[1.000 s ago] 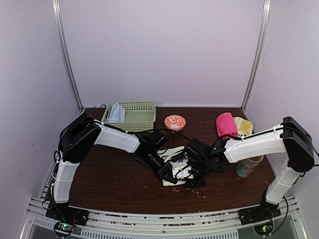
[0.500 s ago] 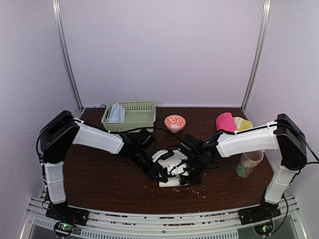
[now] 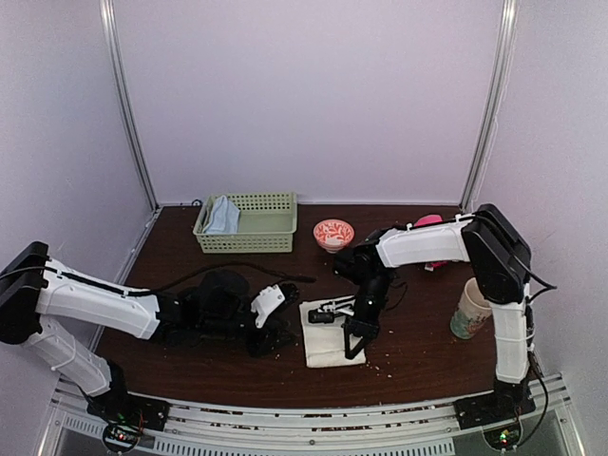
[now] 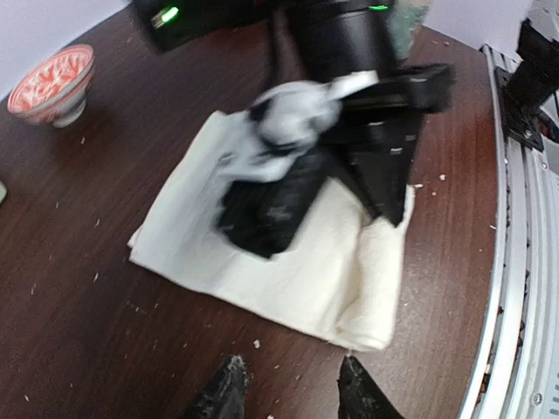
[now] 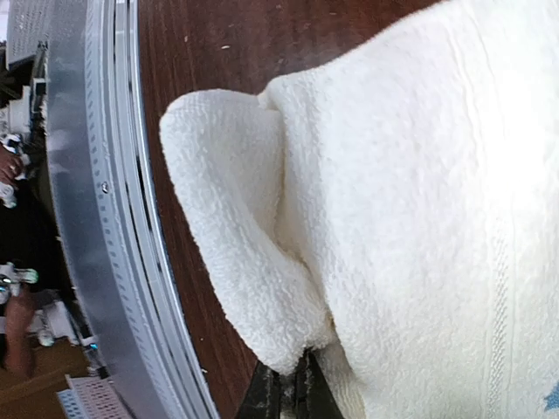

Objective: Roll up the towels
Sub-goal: Roll the towel at the center of the board.

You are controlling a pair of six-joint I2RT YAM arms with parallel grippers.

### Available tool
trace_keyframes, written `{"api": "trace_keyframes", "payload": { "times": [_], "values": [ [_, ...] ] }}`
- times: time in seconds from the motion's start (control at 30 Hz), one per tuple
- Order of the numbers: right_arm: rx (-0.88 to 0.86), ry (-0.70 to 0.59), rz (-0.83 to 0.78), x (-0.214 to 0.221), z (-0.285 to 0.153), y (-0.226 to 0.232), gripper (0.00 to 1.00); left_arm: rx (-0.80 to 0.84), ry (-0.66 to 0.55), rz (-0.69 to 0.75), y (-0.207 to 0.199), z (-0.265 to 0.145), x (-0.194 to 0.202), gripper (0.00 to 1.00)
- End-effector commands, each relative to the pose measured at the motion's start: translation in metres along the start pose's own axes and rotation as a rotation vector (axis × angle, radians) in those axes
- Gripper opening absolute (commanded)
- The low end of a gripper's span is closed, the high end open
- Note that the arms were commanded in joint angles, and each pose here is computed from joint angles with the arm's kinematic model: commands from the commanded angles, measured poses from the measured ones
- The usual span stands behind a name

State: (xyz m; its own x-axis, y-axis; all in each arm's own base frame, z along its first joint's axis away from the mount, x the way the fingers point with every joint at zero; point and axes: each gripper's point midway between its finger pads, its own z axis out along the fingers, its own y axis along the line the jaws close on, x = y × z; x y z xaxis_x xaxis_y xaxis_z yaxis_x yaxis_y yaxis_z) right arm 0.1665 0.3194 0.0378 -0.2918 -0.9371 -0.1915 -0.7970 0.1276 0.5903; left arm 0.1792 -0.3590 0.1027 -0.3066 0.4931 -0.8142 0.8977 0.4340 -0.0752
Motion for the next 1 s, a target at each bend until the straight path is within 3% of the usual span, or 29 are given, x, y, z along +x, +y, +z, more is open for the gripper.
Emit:
{"api": "trace_keyframes", "payload": {
  "times": [0.0,0.27,0.67,0.87,0.97],
  "values": [
    [-0.177,0.020,0.176,0.006,-0.004,-0.006,0.00,-0.074,-0.082,0.240,-0.018,0.008,-0.034,0.38],
    [-0.239,0.017,0.275,0.007,-0.002,-0.031,0.00,-0.023,0.074,0.536,-0.064,0.064,-0.020,0.40],
    [-0.245,0.009,0.269,0.006,-0.004,-0.030,0.00,-0.164,0.264,0.682,-0.034,0.109,0.031,0.38],
    [-0.242,-0.024,0.250,-0.002,-0.013,-0.025,0.00,-0.111,0.249,0.671,-0.042,0.109,0.030,0.18],
    [-0.204,-0.073,0.205,-0.011,-0.034,-0.020,0.07,-0.027,0.283,0.630,-0.055,0.104,0.036,0.09]
  ]
}}
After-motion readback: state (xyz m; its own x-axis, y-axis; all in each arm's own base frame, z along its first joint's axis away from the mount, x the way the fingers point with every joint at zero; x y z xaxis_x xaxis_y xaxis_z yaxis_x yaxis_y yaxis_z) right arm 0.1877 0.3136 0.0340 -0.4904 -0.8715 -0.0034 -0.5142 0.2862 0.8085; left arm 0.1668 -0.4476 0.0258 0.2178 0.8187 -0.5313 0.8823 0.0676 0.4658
